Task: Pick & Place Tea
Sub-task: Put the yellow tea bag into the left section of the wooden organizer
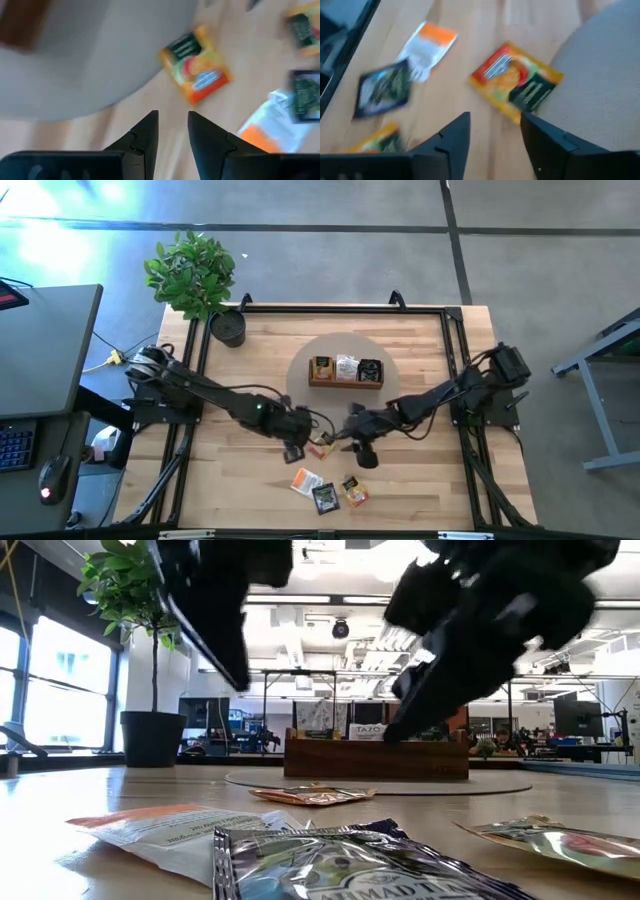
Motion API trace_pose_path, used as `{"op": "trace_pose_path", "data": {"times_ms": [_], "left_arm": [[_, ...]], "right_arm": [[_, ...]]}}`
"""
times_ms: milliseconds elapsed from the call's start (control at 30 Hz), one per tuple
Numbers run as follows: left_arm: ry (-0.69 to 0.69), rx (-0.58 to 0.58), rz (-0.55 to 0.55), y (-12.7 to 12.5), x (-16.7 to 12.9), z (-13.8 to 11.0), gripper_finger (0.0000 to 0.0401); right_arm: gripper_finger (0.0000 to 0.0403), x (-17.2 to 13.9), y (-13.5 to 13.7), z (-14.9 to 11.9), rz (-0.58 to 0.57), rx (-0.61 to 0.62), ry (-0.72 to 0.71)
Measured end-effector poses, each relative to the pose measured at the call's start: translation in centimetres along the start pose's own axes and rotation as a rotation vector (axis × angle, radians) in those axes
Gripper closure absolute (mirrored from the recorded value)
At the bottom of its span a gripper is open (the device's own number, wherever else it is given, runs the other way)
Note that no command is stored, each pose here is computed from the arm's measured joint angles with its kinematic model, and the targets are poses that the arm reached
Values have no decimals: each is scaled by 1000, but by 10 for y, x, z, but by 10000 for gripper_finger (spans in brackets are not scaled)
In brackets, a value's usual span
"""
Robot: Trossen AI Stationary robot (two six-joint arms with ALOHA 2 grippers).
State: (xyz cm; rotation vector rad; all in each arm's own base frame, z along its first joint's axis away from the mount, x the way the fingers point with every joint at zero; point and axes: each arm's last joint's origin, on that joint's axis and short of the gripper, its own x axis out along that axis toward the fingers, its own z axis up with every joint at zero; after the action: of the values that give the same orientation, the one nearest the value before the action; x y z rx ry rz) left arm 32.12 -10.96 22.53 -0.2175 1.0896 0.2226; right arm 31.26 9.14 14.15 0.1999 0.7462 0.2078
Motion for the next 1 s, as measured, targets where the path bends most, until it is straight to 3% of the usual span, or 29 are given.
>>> {"op": "trace_pose_path", "data": {"times_ms": [233,333,533,667,833,1000], "left_arm": [[-78,21,-151,6,37,-28,298],[-140,52,-221,7,47,-35,298],[-171,76,-265,8,53,-40,298],[-169,75,-267,5,66,-41,298],[-190,212,-290,0,88,-43,298],[-235,207,-271,-4,101,-40,298]], "right_arm": [[187,18,-23,-4,-38,202,-14],[187,20,-33,-1,-52,373,-51],[201,23,-49,-5,-34,482,2],[210,29,-51,-6,-12,499,-10],[219,31,-50,-7,-2,508,-9],[228,32,-49,-6,31,500,-11]]}}
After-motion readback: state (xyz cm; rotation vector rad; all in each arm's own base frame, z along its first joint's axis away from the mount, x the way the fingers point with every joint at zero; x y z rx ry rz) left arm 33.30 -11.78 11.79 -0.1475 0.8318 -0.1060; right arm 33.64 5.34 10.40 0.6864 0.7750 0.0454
